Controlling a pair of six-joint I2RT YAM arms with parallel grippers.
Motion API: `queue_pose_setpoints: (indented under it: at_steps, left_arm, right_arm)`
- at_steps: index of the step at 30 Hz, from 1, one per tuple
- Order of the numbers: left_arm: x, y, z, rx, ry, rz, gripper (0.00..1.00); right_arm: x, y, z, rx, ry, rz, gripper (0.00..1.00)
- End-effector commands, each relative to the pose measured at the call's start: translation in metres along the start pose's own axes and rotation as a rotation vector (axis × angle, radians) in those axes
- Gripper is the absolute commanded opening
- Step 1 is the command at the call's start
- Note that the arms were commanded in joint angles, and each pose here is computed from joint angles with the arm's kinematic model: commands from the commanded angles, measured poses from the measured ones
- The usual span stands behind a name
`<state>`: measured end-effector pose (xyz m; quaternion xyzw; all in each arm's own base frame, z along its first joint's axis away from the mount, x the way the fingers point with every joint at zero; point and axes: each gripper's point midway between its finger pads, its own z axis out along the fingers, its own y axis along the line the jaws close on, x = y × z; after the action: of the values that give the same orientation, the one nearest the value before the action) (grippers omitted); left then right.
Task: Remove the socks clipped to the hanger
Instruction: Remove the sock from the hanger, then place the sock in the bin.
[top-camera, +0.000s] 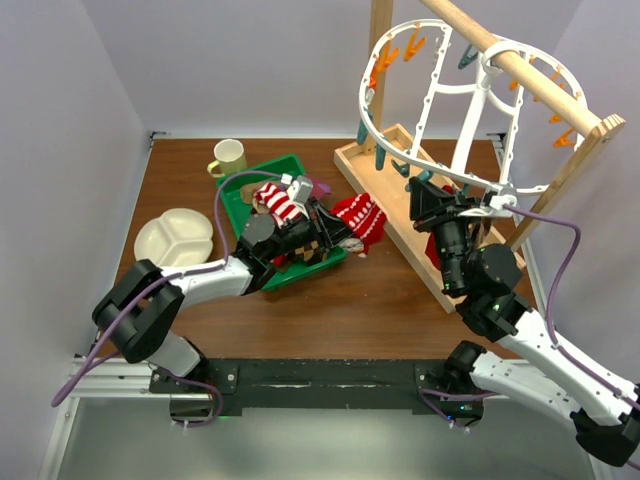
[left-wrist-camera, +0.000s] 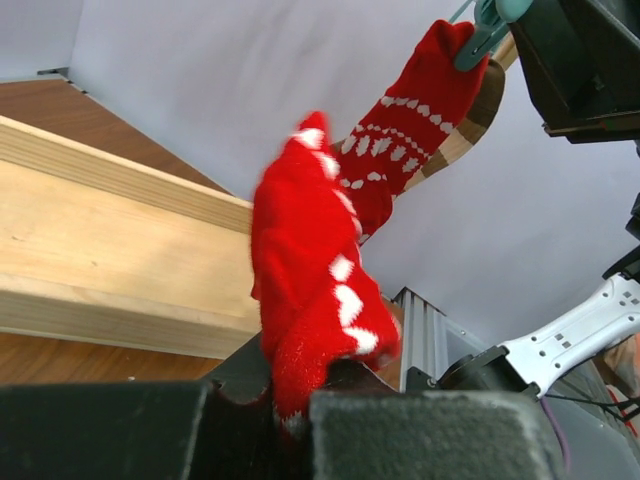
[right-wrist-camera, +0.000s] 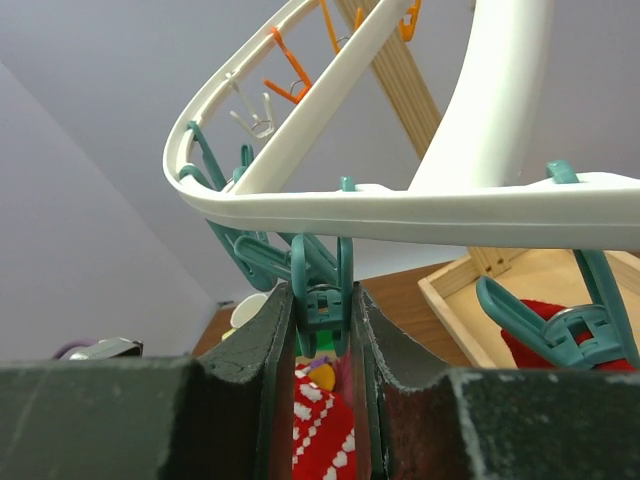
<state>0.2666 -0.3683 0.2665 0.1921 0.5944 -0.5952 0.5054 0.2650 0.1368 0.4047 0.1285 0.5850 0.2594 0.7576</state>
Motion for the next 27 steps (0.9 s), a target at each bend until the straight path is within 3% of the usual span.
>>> queue_pose_setpoints:
  at_steps: [1,4,5,8,15,22,27]
  left_arm:
    - [-0.023,-0.008,-0.004,-0.001,-0.074,0.064,0.00]
    - [-0.025,-0.010,-0.004,0.005,-0.076,0.068,0.00]
    - [-0.025,-0.010,-0.004,0.005,-0.077,0.068,0.00]
    - [-0.026,-0.011,-0.004,0.007,-0.079,0.069,0.00]
    - [-0.026,-0.013,-0.004,0.014,-0.075,0.071,0.00]
    - [-0.032,-0.011,-0.009,-0.030,-0.086,0.063,0.00]
    - [-0.043,0.015,-0.013,-0.202,-0.089,0.037,0.00]
  right_arm:
    - [-0.031,0.001,0.000,0.029,-0.068,0.057,0.05]
    - [-0.029,0.002,0.000,0.025,-0.057,0.052,0.29]
    - [-0.028,0.002,0.000,0.024,-0.054,0.050,0.50]
    - [-0.027,0.002,-0.001,0.028,-0.032,0.058,0.82]
    - [-0.022,-0.003,-0.012,0.041,0.037,0.075,0.96]
    - [-0.002,-0.003,-0.034,-0.025,0.144,0.089,0.97]
    - [0.008,-0.008,-0.047,-0.047,0.199,0.081,0.97]
